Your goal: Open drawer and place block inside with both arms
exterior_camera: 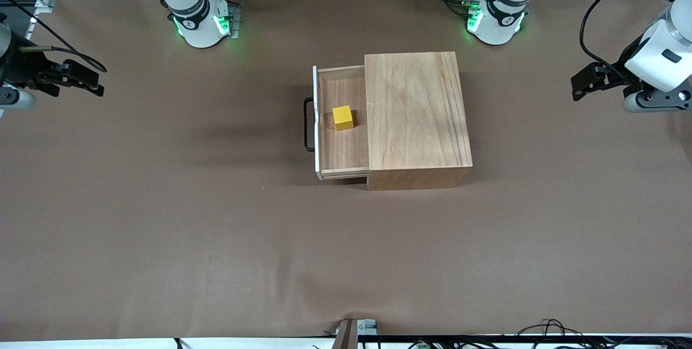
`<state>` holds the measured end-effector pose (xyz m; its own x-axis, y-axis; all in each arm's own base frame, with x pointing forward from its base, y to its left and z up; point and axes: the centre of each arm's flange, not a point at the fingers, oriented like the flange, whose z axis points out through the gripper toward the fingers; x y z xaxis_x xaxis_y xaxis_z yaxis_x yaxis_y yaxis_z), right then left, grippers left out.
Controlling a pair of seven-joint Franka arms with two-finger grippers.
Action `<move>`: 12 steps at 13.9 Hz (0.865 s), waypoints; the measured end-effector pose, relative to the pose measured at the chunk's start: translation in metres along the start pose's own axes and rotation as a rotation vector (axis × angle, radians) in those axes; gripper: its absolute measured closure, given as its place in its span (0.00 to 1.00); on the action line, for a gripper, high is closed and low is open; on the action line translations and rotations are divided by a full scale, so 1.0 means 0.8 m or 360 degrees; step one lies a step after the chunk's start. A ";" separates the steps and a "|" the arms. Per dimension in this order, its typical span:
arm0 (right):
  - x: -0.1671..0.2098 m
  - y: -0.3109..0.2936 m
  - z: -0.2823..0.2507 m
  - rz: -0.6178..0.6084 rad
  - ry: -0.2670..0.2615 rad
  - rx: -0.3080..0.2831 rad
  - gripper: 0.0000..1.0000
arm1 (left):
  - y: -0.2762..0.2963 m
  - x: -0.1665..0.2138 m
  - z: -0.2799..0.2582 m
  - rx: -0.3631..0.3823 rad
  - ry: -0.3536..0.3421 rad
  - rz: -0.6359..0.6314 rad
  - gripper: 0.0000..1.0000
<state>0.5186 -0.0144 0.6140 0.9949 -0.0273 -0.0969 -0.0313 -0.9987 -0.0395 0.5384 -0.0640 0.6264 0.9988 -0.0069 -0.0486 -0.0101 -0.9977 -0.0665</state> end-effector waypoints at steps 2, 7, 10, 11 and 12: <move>-0.005 0.007 -0.005 -0.0001 0.0000 0.0003 0.00 | -0.001 -0.006 -0.007 0.0002 0.0009 -0.0003 0.00; -0.009 0.007 -0.010 -0.0012 -0.0002 0.0004 0.00 | -0.006 -0.007 -0.019 -0.0002 0.0039 -0.0014 0.00; -0.010 0.006 -0.013 -0.0014 0.0006 0.0003 0.00 | -0.008 -0.008 -0.020 -0.0002 0.0038 -0.0019 0.00; -0.010 0.006 -0.014 -0.0014 0.0006 0.0003 0.00 | -0.009 -0.008 -0.020 -0.0002 0.0036 -0.0020 0.00; -0.010 0.006 -0.014 -0.0015 0.0007 0.0003 0.00 | -0.008 -0.008 -0.020 -0.0010 0.0031 -0.0019 0.00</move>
<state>0.5116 -0.0198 0.6258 0.9956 -0.0181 -0.0920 -0.0221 -0.9989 -0.0423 0.5327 -0.0590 0.6434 0.9996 0.0035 -0.0282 0.0018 -0.9982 -0.0605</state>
